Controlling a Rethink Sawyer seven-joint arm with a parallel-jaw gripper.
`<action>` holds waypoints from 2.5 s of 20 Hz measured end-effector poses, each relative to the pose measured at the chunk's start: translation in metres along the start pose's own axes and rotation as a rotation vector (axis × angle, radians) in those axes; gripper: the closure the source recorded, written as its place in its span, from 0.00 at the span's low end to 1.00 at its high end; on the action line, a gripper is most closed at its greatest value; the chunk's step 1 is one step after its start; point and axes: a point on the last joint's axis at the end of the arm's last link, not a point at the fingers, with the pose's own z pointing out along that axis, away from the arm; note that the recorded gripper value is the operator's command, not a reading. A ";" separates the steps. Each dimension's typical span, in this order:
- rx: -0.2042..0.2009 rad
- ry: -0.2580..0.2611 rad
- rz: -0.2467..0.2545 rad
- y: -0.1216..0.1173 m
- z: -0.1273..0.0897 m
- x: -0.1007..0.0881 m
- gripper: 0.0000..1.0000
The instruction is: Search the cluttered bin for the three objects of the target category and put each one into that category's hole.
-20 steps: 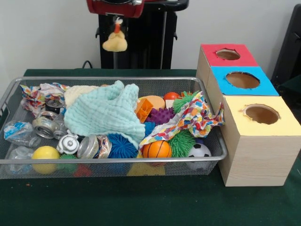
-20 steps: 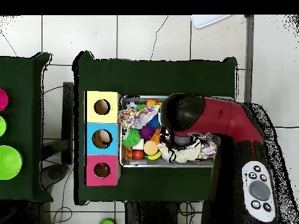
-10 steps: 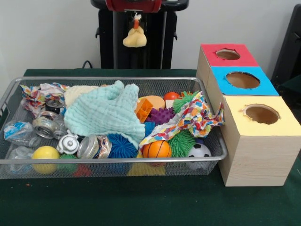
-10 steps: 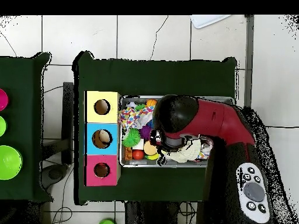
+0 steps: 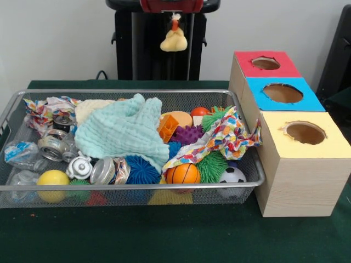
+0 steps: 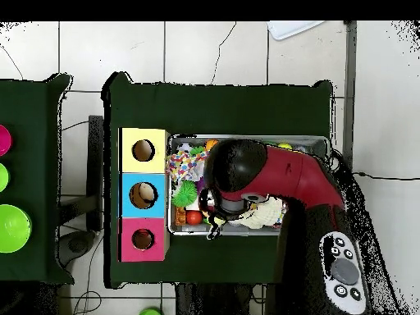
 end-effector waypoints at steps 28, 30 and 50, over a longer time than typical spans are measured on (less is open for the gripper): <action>-0.077 -0.043 -0.052 0.089 0.033 0.012 1.00; -0.083 -0.045 -0.054 0.095 0.039 0.010 1.00; -0.148 -0.008 -0.073 0.156 0.063 0.010 1.00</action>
